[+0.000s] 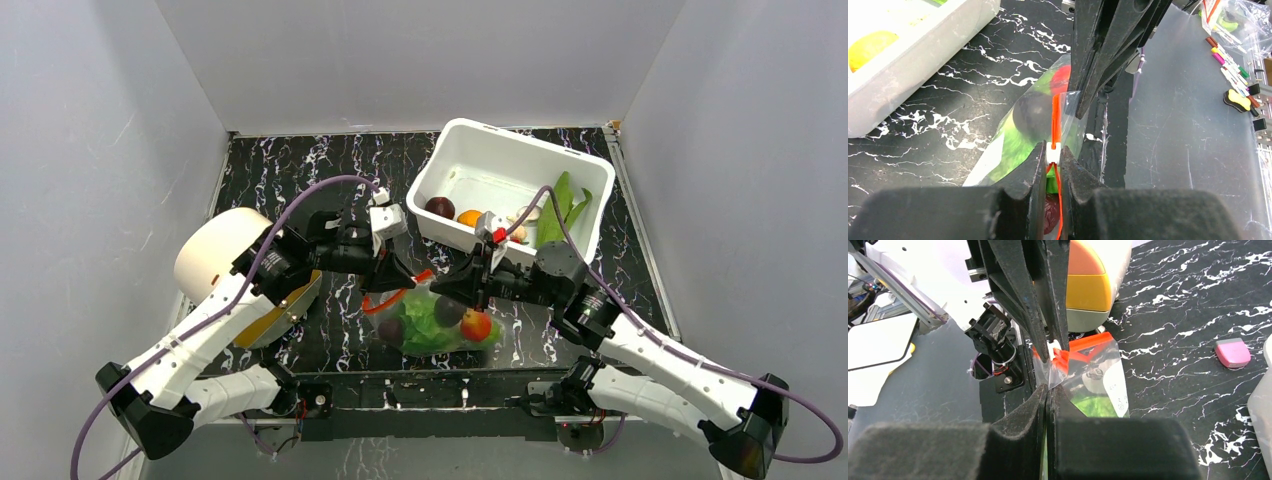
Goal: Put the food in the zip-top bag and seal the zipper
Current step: Zip the zipper food storage bag at the center of the board.
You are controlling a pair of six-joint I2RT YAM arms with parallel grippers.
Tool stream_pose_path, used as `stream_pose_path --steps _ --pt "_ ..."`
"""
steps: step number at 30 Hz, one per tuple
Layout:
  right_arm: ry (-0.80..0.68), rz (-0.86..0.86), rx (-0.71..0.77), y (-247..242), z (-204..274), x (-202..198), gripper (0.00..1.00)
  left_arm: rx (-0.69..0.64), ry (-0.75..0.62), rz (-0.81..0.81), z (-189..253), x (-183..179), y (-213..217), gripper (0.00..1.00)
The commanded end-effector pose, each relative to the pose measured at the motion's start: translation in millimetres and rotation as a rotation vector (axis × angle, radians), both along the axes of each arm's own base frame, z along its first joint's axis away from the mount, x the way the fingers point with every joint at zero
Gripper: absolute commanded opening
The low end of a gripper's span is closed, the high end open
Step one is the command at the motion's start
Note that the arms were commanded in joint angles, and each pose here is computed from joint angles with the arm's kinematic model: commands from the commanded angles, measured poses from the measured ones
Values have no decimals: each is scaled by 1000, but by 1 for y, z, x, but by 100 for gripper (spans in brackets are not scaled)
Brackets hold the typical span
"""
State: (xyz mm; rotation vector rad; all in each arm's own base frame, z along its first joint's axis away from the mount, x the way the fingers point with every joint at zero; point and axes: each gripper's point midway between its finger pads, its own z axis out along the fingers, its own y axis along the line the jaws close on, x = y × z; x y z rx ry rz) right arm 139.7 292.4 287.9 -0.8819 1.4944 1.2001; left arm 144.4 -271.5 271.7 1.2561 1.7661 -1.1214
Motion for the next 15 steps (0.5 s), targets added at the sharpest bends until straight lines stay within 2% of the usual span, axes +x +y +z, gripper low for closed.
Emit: stream_pose_path --steps 1,7,11,15 --pt "-174 13 140 -7 51 -6 0 43 11 14 -9 -6 12 0" --pt "-163 -68 128 -20 53 -1 0 60 22 11 -17 -13 18 0" --pt "-100 -72 100 -22 36 -3 0 126 -62 8 -24 -13 34 0" --pt "-80 -128 147 -34 42 -3 0 171 -126 7 -24 -13 46 0"
